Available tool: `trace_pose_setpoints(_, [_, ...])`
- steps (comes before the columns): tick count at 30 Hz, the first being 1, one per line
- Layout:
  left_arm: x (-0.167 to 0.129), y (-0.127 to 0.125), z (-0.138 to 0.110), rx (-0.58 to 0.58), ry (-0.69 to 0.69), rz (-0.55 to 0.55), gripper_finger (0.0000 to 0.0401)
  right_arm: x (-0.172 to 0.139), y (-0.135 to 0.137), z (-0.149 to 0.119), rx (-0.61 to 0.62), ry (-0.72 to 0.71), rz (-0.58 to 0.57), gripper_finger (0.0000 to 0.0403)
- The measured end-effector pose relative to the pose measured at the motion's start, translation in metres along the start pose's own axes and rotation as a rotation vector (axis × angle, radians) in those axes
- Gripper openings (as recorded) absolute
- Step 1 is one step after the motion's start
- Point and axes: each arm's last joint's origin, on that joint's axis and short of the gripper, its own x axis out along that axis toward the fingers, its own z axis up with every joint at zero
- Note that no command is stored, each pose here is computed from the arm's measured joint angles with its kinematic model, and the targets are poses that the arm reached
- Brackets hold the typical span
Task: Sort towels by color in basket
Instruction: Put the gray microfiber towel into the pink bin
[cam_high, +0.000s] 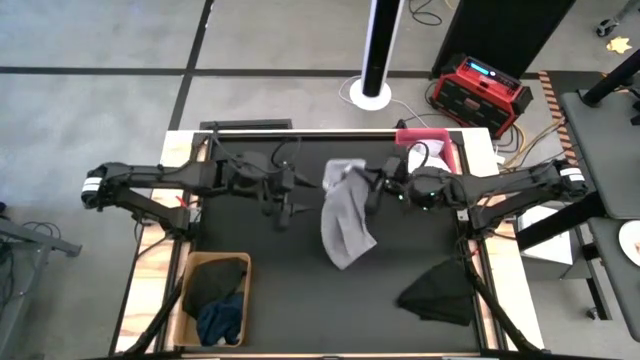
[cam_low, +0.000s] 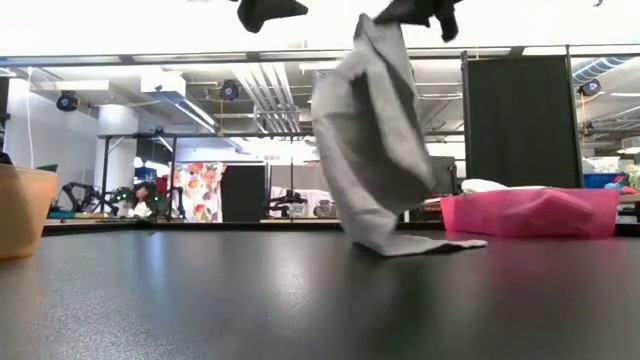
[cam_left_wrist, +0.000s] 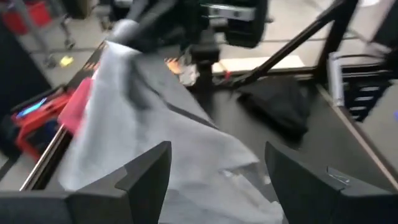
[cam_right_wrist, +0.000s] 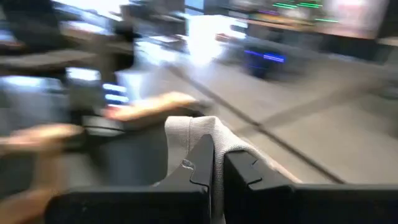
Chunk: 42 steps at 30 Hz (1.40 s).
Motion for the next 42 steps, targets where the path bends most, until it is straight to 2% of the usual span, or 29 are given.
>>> trace_pose_setpoints(2, [0.004, 0.0, -0.005, -0.024, 0.023, 0.047, 0.0244, 0.0, -0.004, -0.003, -0.013, 0.019, -0.126, 0.0008])
trace_pose_setpoints(4, [0.011, 0.001, -0.013, -0.051, 0.051, 0.067, 0.0244, -0.001, -0.005, -0.001, -0.012, 0.014, -0.159, 0.0008])
trace_pose_setpoints(8, [0.027, 0.0, -0.032, -0.095, 0.119, 0.071, 0.0244, -0.003, -0.003, 0.002, -0.009, 0.005, -0.133, 0.0009])
trace_pose_setpoints(12, [0.048, 0.0, -0.049, -0.141, 0.117, 0.079, 0.0244, -0.003, -0.002, 0.005, -0.02, -0.001, -0.126, 0.0009])
trace_pose_setpoints(19, [0.081, 0.01, -0.068, -0.144, 0.07, 0.263, 0.0244, -0.006, 0.004, 0.005, -0.031, -0.003, -0.1, 0.0009])
trace_pose_setpoints(30, [0.107, 0.025, -0.092, -0.226, 0.114, 0.334, 0.0244, -0.01, 0.01, 0.004, -0.047, -0.002, -0.068, 0.0009])
trace_pose_setpoints(32, [0.108, 0.025, -0.094, -0.235, 0.121, 0.329, 0.0244, -0.01, 0.01, 0.004, -0.048, -0.001, -0.068, 0.0009])
trace_pose_setpoints(36, [0.115, 0.021, -0.099, -0.243, 0.124, 0.229, 0.0244, -0.01, 0.01, 0.004, -0.053, 0.0, -0.068, 0.0009])
trace_pose_setpoints(42, [0.129, 0.021, -0.102, -0.222, 0.049, 0.205, 0.0243, -0.01, 0.01, 0.004, -0.057, 0.003, -0.068, 0.0009])
